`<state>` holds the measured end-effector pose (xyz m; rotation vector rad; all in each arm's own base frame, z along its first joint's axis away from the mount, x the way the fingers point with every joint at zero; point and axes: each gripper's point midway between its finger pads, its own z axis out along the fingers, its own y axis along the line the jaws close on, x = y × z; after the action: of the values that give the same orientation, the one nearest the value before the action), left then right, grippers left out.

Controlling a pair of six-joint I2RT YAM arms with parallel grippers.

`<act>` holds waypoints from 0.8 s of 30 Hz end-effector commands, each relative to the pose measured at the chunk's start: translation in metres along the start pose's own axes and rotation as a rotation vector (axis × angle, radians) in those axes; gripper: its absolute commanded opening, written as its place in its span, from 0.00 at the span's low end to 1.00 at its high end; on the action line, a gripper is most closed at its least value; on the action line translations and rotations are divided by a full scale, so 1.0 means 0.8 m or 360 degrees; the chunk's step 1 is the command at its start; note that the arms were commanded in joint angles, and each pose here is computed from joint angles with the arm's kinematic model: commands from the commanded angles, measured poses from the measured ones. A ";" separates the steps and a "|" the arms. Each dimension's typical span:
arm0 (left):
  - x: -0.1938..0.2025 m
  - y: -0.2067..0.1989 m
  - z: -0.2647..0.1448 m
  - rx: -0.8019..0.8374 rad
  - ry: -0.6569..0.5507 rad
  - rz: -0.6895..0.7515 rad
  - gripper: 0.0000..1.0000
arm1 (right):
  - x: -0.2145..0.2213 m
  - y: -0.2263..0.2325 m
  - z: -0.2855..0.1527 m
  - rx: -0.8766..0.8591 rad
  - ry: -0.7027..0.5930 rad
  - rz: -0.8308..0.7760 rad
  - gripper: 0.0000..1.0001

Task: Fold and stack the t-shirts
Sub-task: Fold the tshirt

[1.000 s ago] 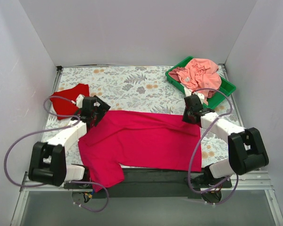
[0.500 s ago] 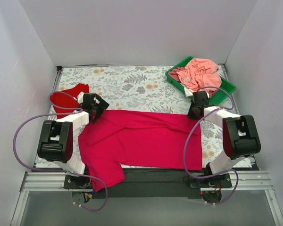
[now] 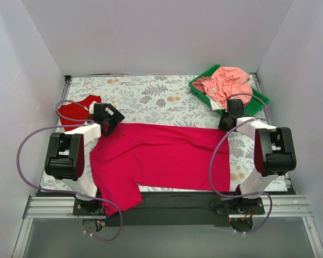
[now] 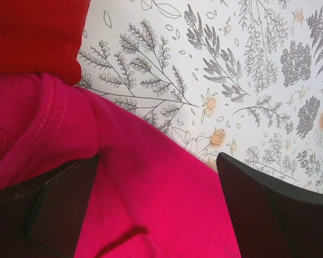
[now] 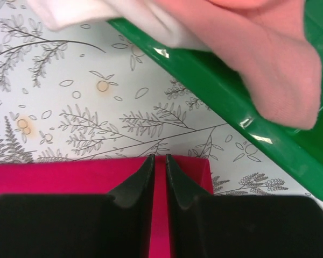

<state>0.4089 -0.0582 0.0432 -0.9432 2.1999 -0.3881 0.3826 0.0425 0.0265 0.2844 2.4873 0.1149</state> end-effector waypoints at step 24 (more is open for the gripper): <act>0.018 0.012 -0.007 0.0008 0.0114 0.0089 0.92 | 0.041 0.021 -0.012 -0.0114 0.0069 -0.0085 0.18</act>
<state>0.4030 -0.0640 0.0431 -0.8756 2.2393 -0.4260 0.3376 0.0684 0.0199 0.1773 2.5346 0.2218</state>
